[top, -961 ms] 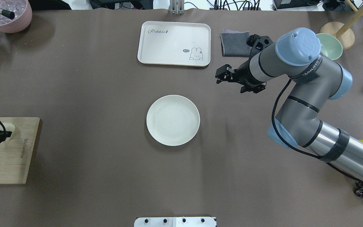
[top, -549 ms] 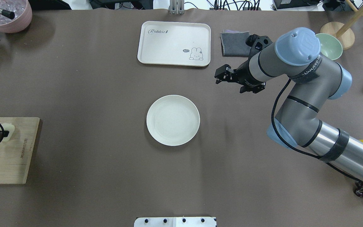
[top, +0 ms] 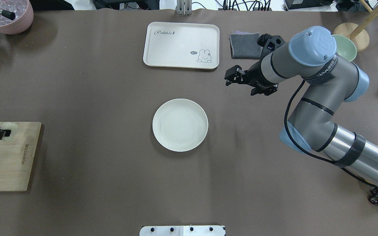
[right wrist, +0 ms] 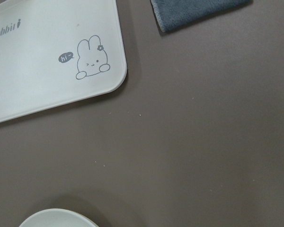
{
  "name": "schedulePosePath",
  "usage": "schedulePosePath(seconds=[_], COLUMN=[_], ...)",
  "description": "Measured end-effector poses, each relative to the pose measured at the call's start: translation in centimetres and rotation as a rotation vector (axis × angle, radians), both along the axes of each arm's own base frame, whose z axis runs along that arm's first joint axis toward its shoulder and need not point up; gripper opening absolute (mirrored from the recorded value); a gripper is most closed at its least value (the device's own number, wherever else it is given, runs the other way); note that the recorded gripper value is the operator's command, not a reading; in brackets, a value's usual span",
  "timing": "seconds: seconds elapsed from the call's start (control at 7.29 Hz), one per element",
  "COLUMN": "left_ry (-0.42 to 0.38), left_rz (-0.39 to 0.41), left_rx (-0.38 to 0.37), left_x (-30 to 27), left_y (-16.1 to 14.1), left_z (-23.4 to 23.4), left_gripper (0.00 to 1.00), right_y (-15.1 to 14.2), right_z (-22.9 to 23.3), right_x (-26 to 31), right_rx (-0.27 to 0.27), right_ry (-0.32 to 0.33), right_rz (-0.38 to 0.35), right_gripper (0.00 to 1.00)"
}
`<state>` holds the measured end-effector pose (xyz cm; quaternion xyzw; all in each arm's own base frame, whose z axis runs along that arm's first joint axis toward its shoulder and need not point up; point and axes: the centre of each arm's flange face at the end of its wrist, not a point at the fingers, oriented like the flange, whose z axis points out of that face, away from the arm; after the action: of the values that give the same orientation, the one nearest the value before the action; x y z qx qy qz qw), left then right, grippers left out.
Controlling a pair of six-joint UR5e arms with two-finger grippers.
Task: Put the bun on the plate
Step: 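Carry the pale bun with the left gripper over the plate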
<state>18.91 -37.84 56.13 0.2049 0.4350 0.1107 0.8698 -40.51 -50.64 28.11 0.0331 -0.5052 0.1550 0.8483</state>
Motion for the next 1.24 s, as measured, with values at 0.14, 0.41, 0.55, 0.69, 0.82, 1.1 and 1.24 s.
schedulePosePath(seconds=[0.14, 0.41, 0.55, 0.69, 0.82, 1.1, 1.24], left_ry=[0.009, 0.004, -0.005, -0.003, 0.014, 0.023, 0.016], left_rz=[-0.012, -0.034, -0.043, -0.061, -0.087, -0.128, -0.146], left_rx=[-0.011, -0.034, -0.048, -0.071, -0.108, -0.172, -0.191], left_x=[0.1, 1.7, 2.8, 3.9, 5.4, 11.5, 16.2], left_y=[-1.7, -5.4, -7.1, -8.7, -9.9, -10.3, -8.9], left_z=[-2.8, -10.6, -14.4, -17.9, -21.6, -29.3, -32.7], left_gripper=[0.34, 0.35, 0.35, 0.35, 0.36, 0.36, 0.36], right_y=[-0.1, 0.1, 0.3, 0.3, 0.3, 1.3, 2.1], right_z=[0.3, 2.3, 4.5, 7.6, 11.4, 19.7, 23.8], right_x=[0.5, 3.2, 5.6, 8.7, 12.3, 19.9, 24.0], right_rx=[-0.007, -0.007, 0.007, 0.017, 0.031, 0.081, 0.109], right_ry=[0.0, 0.01, 0.034, 0.067, 0.109, 0.204, 0.24], right_rz=[-0.001, -0.008, -0.024, -0.044, -0.068, -0.146, -0.193], right_gripper=[1.0, 1.0, 1.0, 1.0, 1.0, 1.0, 1.0])
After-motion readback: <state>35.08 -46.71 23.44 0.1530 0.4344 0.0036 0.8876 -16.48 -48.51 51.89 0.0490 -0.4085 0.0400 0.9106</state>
